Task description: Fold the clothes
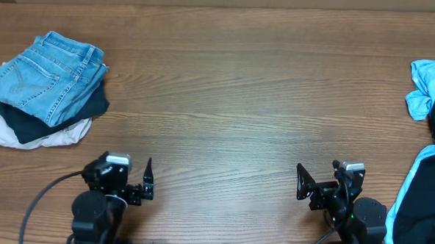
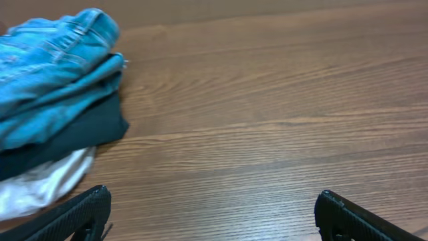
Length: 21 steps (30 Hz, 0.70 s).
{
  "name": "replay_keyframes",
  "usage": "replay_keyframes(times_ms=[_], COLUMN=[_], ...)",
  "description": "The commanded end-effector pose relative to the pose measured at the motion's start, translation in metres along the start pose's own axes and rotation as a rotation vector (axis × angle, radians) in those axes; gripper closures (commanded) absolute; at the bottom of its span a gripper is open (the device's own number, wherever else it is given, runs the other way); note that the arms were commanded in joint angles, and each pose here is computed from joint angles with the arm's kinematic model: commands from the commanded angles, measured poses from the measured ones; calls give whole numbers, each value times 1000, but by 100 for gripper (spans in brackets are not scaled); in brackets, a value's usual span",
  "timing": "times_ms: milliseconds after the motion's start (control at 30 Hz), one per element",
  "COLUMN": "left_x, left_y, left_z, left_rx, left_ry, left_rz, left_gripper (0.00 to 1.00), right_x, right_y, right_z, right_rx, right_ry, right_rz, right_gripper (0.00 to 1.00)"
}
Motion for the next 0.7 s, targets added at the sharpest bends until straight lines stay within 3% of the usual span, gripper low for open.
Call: replay_keyframes(times_ms=[0,667], left_x=[-10,-14], left_y=[-10,-17], left_z=[9,19], left_rx=[-75,-88], left_ry=[-29,-40], left_rz=[27,21], left_gripper=[0,0], right_x=[-1,-1], right_y=[-2,-2], right_z=[1,1], right_rx=[-1,-1], right_ry=[0,0], right_rz=[-1,-1], right_gripper=[0,0])
Point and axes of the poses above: each gripper's point midway between its finger pads, its own z axis out along the fingers, its own x axis along the line the jaws close on, y = z × x, the point moved 1 cm from there along -z, back along the fingers, and after that the axes turned 12 degrees about z, right-handed, at the moved point
